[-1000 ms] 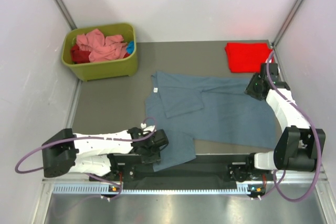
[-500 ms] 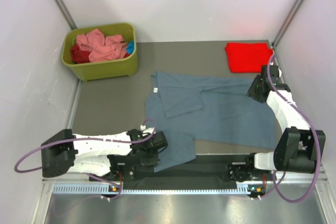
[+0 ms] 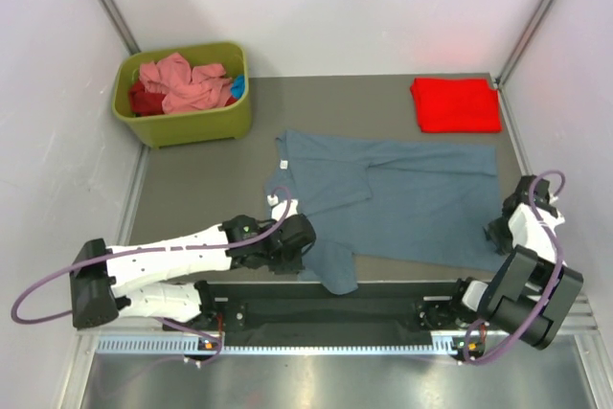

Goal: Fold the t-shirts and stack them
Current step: Fold the tshirt

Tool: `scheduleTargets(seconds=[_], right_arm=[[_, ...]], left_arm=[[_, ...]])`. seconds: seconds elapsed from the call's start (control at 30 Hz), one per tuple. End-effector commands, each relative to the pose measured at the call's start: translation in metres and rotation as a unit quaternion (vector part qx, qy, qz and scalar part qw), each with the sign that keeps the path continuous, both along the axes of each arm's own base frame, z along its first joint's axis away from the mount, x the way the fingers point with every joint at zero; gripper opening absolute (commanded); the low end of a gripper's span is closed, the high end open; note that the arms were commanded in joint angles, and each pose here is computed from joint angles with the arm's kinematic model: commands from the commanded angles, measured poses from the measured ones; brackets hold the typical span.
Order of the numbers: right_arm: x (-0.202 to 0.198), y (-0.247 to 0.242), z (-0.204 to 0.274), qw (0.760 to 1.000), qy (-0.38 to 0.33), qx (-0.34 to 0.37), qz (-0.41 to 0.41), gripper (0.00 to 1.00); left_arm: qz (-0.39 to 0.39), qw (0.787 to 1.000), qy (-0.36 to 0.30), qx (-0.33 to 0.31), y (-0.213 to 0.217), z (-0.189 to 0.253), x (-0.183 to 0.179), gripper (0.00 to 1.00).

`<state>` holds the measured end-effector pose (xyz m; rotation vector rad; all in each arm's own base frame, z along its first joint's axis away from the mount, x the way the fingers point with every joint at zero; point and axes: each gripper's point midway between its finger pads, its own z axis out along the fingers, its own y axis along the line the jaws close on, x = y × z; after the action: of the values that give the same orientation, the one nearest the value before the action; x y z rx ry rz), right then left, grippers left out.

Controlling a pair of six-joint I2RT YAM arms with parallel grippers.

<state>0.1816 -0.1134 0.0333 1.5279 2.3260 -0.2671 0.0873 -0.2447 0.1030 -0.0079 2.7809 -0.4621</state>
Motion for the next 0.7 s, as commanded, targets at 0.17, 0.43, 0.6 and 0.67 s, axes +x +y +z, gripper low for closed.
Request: scheduleTargets(seconds=[0.17,0.43,0.6,0.67], right_arm=[[-0.019,-0.021,0.003,0.996,0.009,-0.025,-0.084,0.46],[-0.036,-0.034,0.015,0.990,0.022,-0.063,-0.123,0.47],[-0.022,-0.028,0.013,0.993,0.002,-0.035,-0.111,0.48],[-0.018,-0.026,0.013,0.994,-0.008,-0.027,-0.103,0.47]], left_arm=[[0.000,0.999,-0.038,0.033,0.021,0.010,0.019,0.00],[0.025,0.998,-0.046,0.023,0.032,0.026,0.045,0.00],[0.035,0.997,-0.072,-0.020,0.030,0.044,0.082,0.00],[0.038,0.995,-0.086,-0.036,0.022,0.054,0.102,0.00]])
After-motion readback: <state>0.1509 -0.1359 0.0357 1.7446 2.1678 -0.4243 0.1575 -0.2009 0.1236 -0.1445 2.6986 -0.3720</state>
